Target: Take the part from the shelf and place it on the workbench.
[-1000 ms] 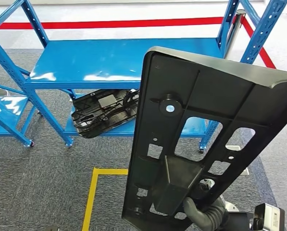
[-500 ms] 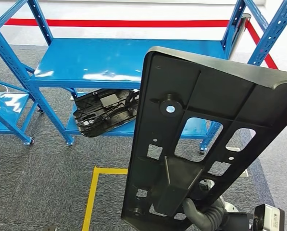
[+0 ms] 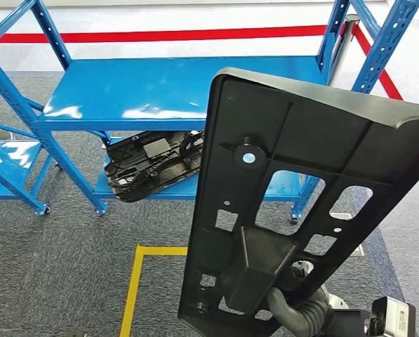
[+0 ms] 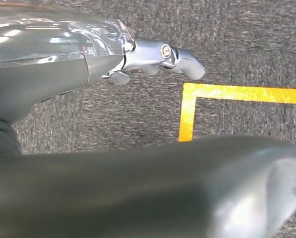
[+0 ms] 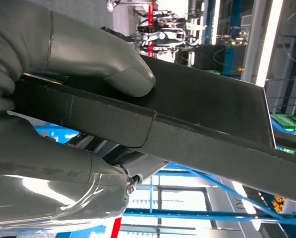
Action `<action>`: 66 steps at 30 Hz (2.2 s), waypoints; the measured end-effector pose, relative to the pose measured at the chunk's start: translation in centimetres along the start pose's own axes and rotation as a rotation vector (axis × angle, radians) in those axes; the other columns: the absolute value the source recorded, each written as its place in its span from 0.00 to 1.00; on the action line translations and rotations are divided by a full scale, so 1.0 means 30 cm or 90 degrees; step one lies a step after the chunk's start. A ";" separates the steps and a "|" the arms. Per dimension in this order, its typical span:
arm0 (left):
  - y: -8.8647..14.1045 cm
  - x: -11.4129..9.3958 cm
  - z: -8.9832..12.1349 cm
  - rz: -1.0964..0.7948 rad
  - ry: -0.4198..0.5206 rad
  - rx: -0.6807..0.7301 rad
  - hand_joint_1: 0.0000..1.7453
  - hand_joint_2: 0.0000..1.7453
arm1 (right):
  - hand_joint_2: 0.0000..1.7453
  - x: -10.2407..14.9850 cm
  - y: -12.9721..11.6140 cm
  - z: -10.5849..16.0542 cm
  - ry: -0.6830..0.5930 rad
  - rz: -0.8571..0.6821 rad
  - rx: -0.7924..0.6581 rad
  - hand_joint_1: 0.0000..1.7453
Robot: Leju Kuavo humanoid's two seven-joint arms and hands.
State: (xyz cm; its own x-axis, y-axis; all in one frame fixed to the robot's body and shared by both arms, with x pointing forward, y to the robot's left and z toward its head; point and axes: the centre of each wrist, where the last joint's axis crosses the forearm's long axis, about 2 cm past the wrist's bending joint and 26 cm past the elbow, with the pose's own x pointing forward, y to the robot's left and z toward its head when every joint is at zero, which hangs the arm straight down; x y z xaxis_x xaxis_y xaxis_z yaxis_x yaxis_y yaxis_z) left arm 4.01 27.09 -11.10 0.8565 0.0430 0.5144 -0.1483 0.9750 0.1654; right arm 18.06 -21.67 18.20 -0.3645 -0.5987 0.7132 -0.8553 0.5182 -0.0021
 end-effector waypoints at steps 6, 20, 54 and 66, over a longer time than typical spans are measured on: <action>0.001 0.004 -0.002 0.000 -0.002 0.001 0.00 1.00 | 1.00 0.001 -0.001 -0.001 -0.001 0.001 0.001 1.00; -0.002 0.003 -0.001 0.000 -0.001 0.000 0.00 1.00 | 1.00 0.001 0.000 0.000 0.000 0.000 0.000 1.00; -0.002 0.004 -0.001 0.000 -0.002 0.000 0.00 1.00 | 1.00 0.000 -0.001 0.000 0.000 0.000 0.000 1.00; 0.001 0.002 -0.001 0.000 -0.001 0.001 0.00 1.00 | 1.00 0.001 -0.001 -0.001 -0.001 0.001 0.000 1.00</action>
State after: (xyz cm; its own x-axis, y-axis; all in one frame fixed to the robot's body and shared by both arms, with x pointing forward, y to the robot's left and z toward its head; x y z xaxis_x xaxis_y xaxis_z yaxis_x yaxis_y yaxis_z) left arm 4.09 27.13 -11.09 0.8557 0.0422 0.5157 -0.1486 0.9747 0.1667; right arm 18.09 -21.68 18.24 -0.3664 -0.5992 0.7118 -0.8549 0.5188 -0.0034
